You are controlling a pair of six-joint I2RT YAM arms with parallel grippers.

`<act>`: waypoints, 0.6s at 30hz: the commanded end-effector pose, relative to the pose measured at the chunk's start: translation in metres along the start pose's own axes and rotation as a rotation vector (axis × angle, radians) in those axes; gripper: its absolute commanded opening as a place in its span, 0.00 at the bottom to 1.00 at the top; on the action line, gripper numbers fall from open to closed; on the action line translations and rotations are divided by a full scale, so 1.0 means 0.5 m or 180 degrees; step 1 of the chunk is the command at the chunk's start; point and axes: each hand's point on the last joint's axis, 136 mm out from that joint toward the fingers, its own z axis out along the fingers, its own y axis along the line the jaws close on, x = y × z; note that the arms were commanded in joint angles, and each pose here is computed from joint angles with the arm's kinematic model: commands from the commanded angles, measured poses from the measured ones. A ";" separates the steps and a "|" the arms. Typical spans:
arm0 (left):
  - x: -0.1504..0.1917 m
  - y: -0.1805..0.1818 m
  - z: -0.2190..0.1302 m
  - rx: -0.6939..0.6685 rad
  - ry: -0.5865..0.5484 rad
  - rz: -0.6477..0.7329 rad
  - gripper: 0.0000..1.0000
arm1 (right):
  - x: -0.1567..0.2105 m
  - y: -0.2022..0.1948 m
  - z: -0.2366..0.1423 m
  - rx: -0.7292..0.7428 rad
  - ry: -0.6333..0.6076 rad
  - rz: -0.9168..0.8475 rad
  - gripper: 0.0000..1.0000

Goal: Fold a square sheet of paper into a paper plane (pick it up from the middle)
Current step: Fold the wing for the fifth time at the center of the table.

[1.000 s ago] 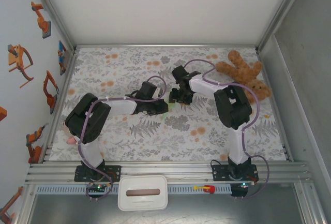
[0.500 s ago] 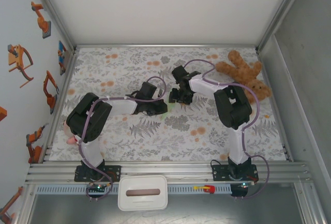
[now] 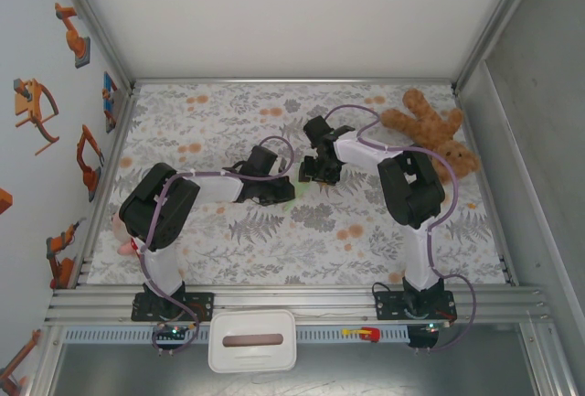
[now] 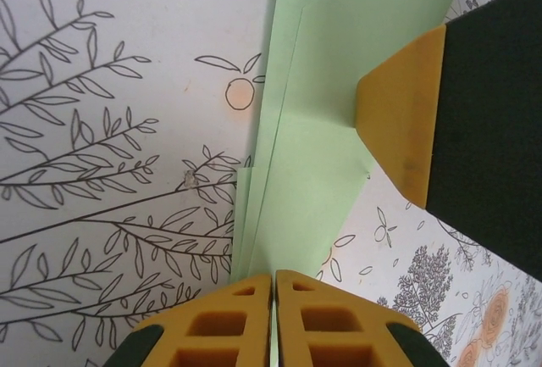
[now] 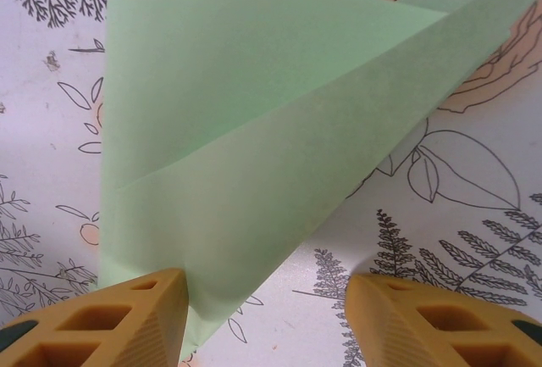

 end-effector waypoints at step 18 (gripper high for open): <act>0.046 0.070 0.022 -0.0353 0.0279 -0.0230 0.08 | -0.041 0.042 -0.123 -0.0623 -0.0515 -0.0321 0.56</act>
